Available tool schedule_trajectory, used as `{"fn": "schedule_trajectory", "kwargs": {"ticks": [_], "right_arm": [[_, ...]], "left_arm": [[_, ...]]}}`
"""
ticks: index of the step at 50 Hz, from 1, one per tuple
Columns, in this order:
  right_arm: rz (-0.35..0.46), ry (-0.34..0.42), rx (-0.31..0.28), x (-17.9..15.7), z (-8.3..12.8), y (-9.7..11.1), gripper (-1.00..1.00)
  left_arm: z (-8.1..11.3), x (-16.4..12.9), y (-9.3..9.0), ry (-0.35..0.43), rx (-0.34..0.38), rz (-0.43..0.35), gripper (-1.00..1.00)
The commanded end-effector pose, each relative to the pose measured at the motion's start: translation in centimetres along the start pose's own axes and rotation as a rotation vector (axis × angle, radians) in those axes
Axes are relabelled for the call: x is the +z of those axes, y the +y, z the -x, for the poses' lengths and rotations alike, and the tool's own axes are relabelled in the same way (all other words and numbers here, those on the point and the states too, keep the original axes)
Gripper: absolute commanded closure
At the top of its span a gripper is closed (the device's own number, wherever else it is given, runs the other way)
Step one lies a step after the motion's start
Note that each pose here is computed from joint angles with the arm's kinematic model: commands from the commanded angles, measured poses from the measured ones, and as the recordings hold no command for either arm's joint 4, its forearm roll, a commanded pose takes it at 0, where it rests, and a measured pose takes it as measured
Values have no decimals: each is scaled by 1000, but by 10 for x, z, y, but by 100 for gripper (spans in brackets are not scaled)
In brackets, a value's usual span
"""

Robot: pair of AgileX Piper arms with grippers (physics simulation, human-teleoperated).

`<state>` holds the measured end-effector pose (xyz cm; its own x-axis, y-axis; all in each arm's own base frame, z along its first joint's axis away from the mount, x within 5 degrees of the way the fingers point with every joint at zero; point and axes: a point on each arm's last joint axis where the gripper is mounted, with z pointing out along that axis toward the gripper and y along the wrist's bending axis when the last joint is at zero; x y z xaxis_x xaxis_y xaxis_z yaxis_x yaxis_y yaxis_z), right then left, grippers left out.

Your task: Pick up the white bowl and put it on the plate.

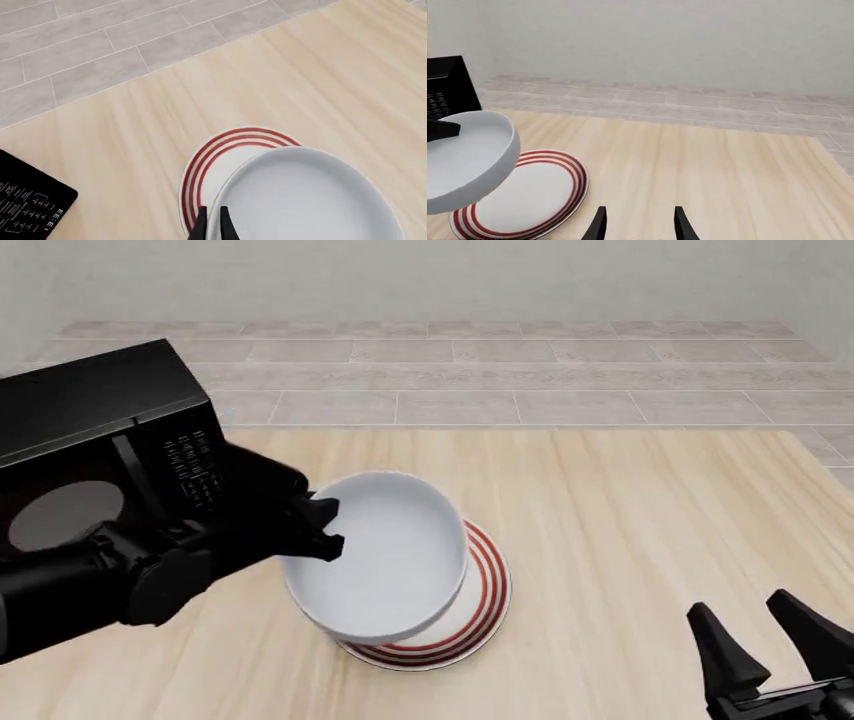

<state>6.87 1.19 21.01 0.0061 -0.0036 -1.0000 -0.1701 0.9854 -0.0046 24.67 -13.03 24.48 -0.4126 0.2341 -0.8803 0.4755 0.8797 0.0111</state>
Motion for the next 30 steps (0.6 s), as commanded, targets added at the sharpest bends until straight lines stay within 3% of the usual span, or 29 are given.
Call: {"fn": "schedule_trajectory", "kwargs": {"ticks": [1,17,18,30], "right_arm": [[5,0,2,1,0,0,-100],[15,-4,2,-2,0,1,-100],[17,-2,1,-3,-1,1,-100],[16,0,-2,-3,-1,1,-100]], "left_arm": [[1,20,-5,8,-45,-12,100],[-3,60,-7,51,-69,-14,100],[-6,63,3,60,-64,13,100],[-15,89,7,102,-87,22,100]]}}
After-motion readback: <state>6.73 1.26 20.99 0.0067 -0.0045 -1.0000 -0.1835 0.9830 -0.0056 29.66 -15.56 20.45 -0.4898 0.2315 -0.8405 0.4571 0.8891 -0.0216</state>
